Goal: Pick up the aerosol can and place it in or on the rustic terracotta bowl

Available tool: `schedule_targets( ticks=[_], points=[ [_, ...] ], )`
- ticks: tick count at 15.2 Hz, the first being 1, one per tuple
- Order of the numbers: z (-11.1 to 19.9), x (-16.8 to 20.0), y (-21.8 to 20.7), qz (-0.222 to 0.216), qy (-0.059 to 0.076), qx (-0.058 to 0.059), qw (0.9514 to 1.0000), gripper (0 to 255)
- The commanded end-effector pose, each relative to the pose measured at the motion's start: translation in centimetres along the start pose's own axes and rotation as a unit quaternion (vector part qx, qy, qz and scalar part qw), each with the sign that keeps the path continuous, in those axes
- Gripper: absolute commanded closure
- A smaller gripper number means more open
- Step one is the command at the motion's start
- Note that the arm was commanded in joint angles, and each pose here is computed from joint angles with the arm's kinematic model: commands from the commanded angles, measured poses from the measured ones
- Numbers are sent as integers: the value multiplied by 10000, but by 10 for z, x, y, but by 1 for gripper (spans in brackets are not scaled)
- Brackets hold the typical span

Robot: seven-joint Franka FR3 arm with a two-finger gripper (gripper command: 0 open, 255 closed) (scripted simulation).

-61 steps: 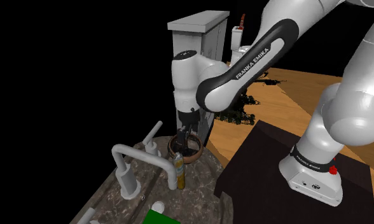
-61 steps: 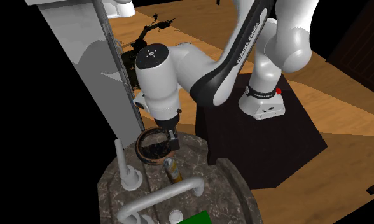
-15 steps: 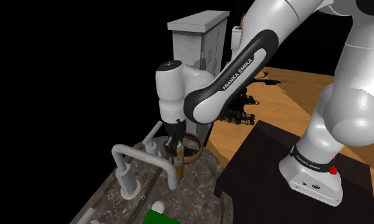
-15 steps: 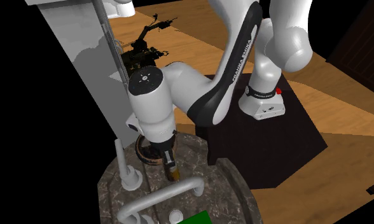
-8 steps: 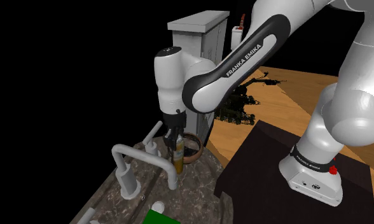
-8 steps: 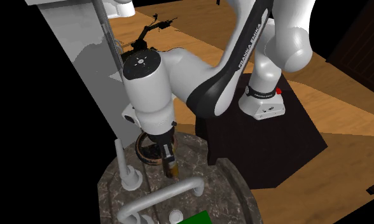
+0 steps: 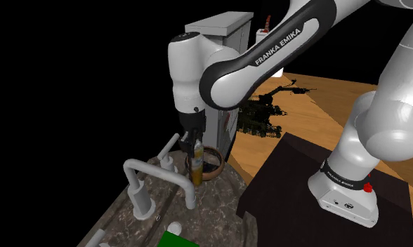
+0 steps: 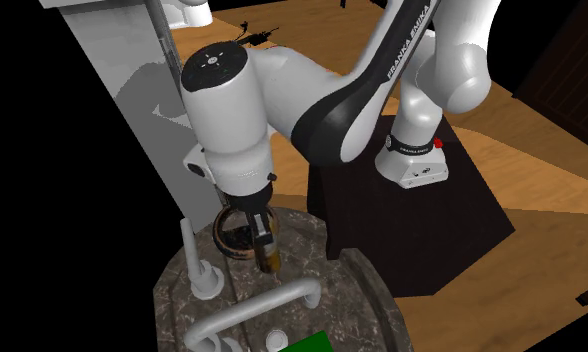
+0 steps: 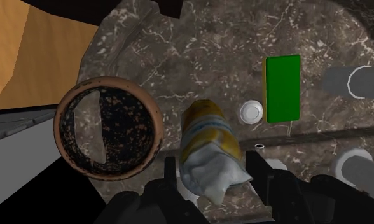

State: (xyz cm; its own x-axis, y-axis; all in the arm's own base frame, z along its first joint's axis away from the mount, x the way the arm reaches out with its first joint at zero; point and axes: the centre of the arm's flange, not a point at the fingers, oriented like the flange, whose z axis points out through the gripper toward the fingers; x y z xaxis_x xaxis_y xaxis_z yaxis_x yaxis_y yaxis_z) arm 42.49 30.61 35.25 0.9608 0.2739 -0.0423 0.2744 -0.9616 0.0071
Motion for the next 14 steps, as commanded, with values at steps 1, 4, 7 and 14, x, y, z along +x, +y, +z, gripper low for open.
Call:
schedule_targets(
  ticks=[1,4,7,14],
  points=[
    [-11,0,0,0,0,1,10000,255],
    [-22,-1,0,0,0,1,10000,255],
    [-38,7,36,0,0,1,10000,255],
    [-74,25,119,0,0,1,10000,255]
  ],
)
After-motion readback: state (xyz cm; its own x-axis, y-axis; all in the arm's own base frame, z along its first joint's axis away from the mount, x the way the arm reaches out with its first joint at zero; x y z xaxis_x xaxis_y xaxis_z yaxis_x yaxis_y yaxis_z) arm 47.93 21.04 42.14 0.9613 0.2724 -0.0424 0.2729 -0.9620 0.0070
